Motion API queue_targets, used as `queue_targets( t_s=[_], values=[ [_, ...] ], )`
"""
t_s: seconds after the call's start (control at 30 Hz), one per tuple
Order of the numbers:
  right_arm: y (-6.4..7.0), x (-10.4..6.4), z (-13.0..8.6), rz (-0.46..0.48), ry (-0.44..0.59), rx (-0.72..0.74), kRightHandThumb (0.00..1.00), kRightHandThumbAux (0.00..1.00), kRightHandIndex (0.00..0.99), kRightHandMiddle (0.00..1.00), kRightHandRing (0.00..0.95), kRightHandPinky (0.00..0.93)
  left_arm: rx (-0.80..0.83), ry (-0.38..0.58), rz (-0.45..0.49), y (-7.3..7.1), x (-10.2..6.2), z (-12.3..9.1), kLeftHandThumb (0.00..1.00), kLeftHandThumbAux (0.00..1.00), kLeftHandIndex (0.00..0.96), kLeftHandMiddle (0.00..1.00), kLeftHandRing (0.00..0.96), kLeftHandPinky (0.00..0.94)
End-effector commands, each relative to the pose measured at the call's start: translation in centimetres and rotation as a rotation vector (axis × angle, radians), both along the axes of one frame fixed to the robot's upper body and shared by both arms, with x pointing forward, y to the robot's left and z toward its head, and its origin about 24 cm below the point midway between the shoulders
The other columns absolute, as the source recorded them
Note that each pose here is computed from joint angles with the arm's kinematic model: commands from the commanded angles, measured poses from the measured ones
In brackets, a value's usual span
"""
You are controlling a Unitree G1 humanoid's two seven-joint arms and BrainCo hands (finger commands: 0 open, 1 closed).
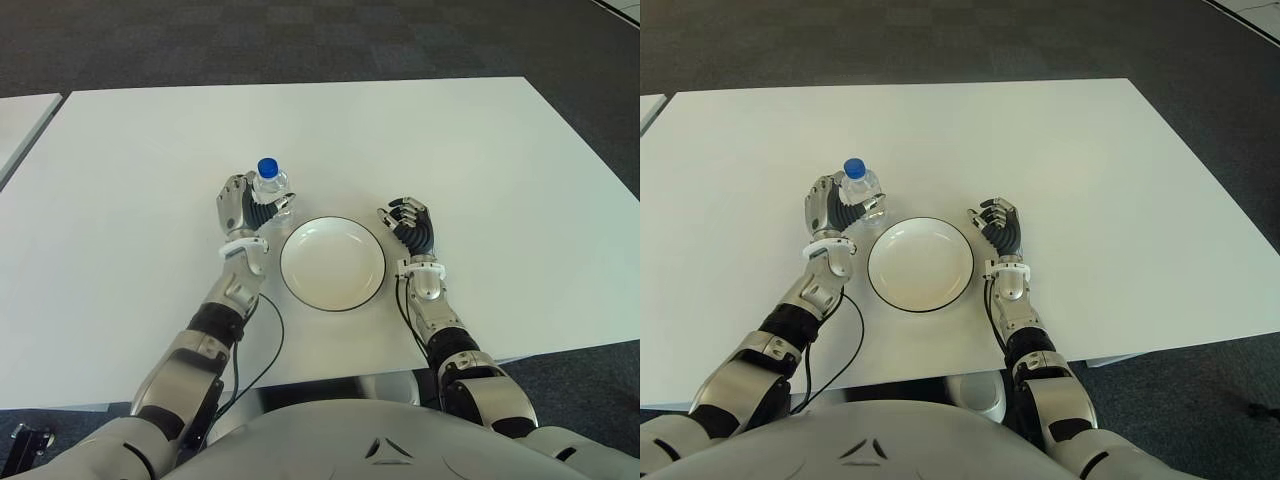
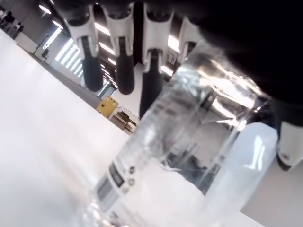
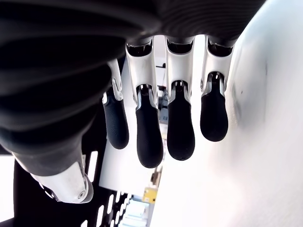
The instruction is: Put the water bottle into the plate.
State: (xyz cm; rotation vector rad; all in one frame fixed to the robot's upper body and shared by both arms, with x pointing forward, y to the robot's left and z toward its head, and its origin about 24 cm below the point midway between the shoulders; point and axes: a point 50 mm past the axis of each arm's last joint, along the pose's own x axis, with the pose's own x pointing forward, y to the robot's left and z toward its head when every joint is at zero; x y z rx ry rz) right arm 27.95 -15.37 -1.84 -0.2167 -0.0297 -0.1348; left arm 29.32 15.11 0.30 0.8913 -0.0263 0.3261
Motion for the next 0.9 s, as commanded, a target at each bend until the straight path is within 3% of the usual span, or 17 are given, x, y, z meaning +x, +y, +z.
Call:
queue_targets(
  t_s=[0.03, 0.9],
  values=[
    [-0.2, -0.6, -0.8, -0.011, 0.039, -0.001, 0.707, 0.728, 0.433, 0.626, 0.638, 0.651, -0.033, 0.050, 0.004, 0.6, -0.2, -0.7, 0.851, 0.669, 0.394, 0.535, 0.850, 0.838],
    [-0.2, -0.4, -0.8, -0.010, 0.032, -0.002, 0.707, 0.728, 0.433, 0.634, 0.645, 0.653, -0.082, 0.008, 0.046, 1.8, -0.3, -0.5, 0.851, 0.670, 0.394, 0.533, 0.865, 0.835]
  ],
)
